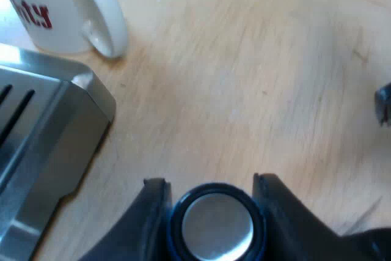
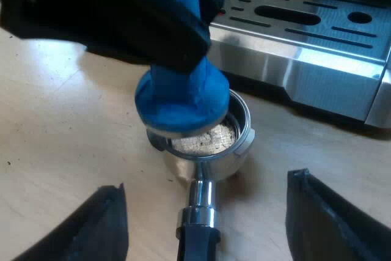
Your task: Grind coffee beans and then tamp
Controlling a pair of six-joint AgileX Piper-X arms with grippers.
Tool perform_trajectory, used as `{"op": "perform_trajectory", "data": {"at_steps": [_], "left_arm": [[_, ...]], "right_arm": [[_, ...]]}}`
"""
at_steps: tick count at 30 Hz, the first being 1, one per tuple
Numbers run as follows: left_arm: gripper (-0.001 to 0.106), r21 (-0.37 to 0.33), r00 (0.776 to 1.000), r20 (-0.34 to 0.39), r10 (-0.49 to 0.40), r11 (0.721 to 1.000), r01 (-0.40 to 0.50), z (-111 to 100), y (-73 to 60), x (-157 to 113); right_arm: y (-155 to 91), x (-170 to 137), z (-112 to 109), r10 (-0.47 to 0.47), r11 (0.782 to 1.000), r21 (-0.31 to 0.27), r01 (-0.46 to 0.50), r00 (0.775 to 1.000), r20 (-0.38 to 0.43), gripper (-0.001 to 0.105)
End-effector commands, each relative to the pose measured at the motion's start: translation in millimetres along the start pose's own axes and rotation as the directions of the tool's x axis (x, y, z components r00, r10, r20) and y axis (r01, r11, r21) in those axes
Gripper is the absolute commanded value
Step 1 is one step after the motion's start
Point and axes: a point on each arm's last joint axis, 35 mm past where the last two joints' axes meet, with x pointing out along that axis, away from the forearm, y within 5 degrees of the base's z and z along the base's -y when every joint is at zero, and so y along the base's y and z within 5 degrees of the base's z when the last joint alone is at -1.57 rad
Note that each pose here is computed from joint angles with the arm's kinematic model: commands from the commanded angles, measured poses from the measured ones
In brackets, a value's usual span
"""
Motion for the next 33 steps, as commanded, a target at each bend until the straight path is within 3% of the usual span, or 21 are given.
{"op": "perform_trajectory", "data": {"at_steps": [1,5,12,21,33], "left_arm": [[0.015,0.024,1.0,0.01,0.005,1.0,-0.005,2.2,1.0,3.8],[0.015,0.031,1.0,-0.019,0.011,0.999,-0.011,-5.0,4.6,12.9],[0.015,0.047,1.0,0.007,0.017,0.999,-0.017,-5.7,8.0,20.8],[0.015,0.029,0.998,-0.049,0.049,0.998,-0.047,-17.4,12.9,31.0],[0.015,-0.021,0.981,-0.19,0.037,0.999,-0.042,-48.5,13.5,34.9]], "right_arm": [[-0.6,-0.7,1.8,-0.011,1.0,0.008,0.01,1.0,0.013,0.058],[-0.5,-0.7,1.8,-0.009,1.0,0.008,0.008,1.0,0.012,0.058],[-0.3,-0.7,1.7,-0.001,1.0,0.008,0.001,1.0,0.011,0.058],[-0.3,-0.7,1.7,-0.001,1.0,0.008,0.001,1.0,0.011,0.058],[-0.3,-0.7,1.6,-0.001,1.0,0.007,0.001,1.0,0.01,0.058]]}}
